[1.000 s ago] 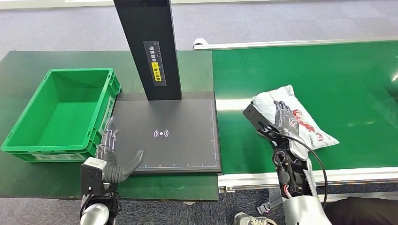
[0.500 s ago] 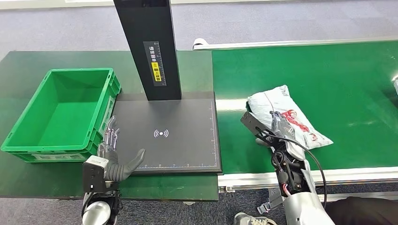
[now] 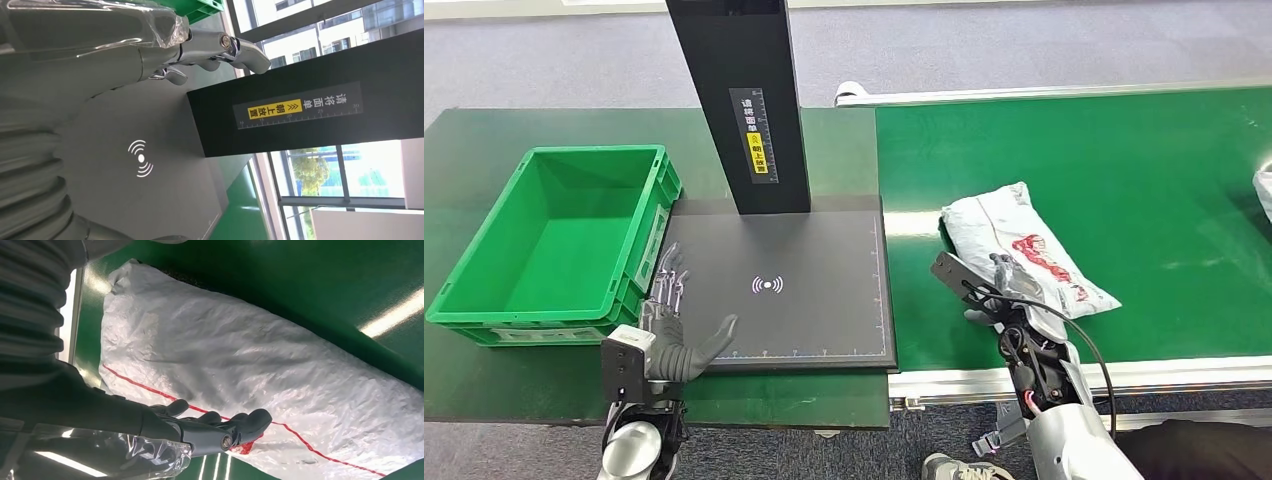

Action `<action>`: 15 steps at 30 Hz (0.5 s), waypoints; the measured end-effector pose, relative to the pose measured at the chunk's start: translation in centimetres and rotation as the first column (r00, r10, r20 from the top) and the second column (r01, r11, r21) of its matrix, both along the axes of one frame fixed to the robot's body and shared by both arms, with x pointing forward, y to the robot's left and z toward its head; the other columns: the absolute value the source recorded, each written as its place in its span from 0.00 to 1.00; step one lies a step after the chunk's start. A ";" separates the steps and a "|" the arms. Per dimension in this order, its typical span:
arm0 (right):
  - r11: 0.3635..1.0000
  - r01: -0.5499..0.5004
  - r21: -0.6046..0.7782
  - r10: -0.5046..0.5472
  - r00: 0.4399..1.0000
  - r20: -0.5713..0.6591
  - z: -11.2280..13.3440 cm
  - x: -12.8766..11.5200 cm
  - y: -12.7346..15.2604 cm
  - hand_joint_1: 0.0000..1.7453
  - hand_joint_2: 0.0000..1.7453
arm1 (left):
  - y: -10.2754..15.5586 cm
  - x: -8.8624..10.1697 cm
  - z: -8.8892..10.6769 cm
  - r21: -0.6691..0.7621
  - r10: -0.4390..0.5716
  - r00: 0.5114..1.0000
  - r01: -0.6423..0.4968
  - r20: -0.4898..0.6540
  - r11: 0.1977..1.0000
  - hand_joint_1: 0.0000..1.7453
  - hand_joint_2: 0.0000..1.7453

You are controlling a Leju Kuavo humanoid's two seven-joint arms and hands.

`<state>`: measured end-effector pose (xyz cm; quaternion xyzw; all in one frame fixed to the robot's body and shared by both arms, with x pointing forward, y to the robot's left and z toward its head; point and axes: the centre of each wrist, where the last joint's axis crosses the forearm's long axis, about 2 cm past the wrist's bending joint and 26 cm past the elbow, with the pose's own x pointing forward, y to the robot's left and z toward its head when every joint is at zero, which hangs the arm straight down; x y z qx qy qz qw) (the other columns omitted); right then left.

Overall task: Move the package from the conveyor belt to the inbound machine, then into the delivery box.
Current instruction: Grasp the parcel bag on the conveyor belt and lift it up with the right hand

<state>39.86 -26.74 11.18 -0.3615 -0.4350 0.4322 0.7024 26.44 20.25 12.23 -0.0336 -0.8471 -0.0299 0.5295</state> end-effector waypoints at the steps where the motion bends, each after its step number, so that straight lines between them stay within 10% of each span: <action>1: 1.000 -0.001 -0.001 0.001 1.000 -0.002 0.0 0.0 0.0 0.00 1.00 | 0.0 0.0 0.0 0.000 -0.001 1.000 0.001 -0.001 1.000 0.00 1.00; 15: 1.000 -0.005 -0.010 0.005 1.000 -0.004 -0.2 0.0 0.0 0.00 1.00 | 0.0 0.0 -0.1 0.000 -0.001 1.000 0.001 -0.003 1.000 0.00 1.00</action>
